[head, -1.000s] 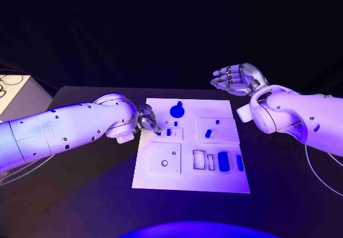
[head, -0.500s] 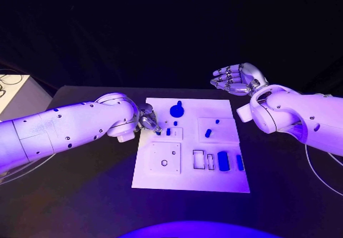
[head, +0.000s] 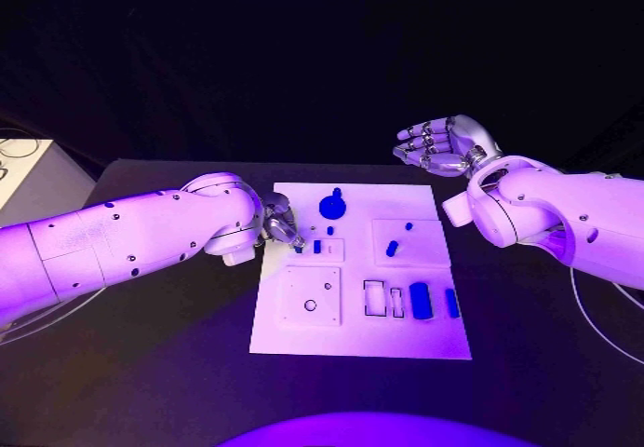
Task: Assemble the parts on the task board
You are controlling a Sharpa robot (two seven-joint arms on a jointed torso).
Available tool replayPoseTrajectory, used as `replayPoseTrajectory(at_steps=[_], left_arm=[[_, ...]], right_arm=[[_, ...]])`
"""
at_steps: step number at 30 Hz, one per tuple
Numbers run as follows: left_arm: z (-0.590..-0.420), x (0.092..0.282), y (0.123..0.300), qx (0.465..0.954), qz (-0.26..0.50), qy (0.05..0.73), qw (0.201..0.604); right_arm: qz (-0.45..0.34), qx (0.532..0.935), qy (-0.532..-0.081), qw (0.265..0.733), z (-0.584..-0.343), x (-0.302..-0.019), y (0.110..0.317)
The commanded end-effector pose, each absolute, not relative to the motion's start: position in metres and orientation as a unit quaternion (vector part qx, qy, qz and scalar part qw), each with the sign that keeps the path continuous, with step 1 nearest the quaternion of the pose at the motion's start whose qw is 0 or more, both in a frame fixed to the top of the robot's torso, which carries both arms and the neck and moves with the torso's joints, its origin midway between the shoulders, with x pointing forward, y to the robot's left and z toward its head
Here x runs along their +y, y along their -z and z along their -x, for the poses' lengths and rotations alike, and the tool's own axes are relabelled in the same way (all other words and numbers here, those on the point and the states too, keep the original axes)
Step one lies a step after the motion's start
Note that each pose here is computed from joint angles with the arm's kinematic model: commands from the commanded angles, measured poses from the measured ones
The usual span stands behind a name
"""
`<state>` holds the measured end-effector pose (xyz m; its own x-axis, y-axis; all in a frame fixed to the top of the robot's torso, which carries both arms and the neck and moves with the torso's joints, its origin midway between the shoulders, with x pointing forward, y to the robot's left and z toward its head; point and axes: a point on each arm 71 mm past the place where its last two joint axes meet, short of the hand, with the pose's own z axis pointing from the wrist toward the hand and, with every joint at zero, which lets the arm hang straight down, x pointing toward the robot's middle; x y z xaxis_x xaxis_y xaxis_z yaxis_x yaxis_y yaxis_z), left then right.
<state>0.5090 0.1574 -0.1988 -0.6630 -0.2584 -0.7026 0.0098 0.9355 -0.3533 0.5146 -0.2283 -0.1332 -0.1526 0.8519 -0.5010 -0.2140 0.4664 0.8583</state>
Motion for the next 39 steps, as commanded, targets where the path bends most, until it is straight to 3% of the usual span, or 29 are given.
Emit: replayPoseTrajectory(at_steps=[1,39], left_arm=[[-0.502,0.151,0.207,0.911,0.051,0.169,0.373],[-0.510,0.162,0.212,0.908,0.058,0.139,0.391]], right_arm=[[-0.253,0.616,-0.452,0.593,-0.514,-0.227,0.133],[-0.256,0.618,-0.454,0.589,-0.513,-0.227,0.134]])
